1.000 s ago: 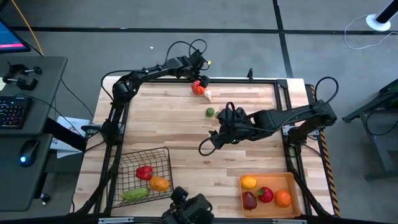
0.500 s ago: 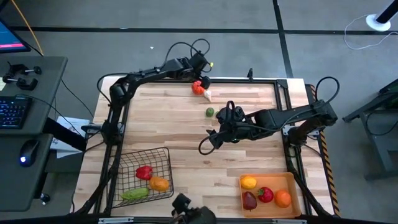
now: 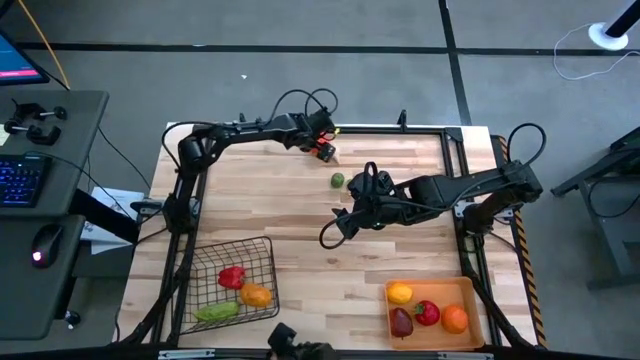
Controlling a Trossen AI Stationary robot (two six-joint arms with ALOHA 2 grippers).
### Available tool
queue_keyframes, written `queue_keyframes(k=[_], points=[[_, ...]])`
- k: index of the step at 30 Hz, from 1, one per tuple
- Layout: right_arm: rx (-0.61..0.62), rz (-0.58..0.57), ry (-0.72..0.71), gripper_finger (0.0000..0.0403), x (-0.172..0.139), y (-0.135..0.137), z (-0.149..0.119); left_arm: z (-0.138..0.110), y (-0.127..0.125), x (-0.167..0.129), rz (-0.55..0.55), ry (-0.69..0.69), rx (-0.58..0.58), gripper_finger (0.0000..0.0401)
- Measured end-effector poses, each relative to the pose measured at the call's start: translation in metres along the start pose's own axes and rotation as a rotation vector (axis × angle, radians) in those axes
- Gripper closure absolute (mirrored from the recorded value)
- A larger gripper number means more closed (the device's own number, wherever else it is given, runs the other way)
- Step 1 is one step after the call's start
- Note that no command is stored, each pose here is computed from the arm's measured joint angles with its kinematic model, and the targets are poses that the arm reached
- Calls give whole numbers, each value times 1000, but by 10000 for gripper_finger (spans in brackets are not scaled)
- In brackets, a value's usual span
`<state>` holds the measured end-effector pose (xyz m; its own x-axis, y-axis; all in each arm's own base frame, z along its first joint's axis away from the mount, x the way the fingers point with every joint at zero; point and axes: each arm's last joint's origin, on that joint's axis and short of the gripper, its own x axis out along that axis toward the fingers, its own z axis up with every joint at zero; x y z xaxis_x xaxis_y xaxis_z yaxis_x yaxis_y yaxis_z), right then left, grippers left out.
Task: Sort produce into baskets
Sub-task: Put the orange pumpkin into the black wire basket
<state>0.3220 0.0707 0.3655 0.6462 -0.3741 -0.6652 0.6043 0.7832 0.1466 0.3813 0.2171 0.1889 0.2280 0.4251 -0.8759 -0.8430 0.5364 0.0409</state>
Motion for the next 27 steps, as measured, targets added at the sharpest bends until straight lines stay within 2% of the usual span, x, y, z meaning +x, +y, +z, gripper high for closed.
queue_keyframes(k=[8,14,20,27], points=[[4,-1,-1,29,0,0,1,17,11,5,-74,-111,-19,64],[10,3,-7,29,1,0,1,21,14,20,-170,-103,-41,64],[40,-3,-12,29,2,-2,4,19,18,34,-135,-92,-49,64],[48,5,-18,29,2,-2,5,14,14,35,-84,-79,32,64]])
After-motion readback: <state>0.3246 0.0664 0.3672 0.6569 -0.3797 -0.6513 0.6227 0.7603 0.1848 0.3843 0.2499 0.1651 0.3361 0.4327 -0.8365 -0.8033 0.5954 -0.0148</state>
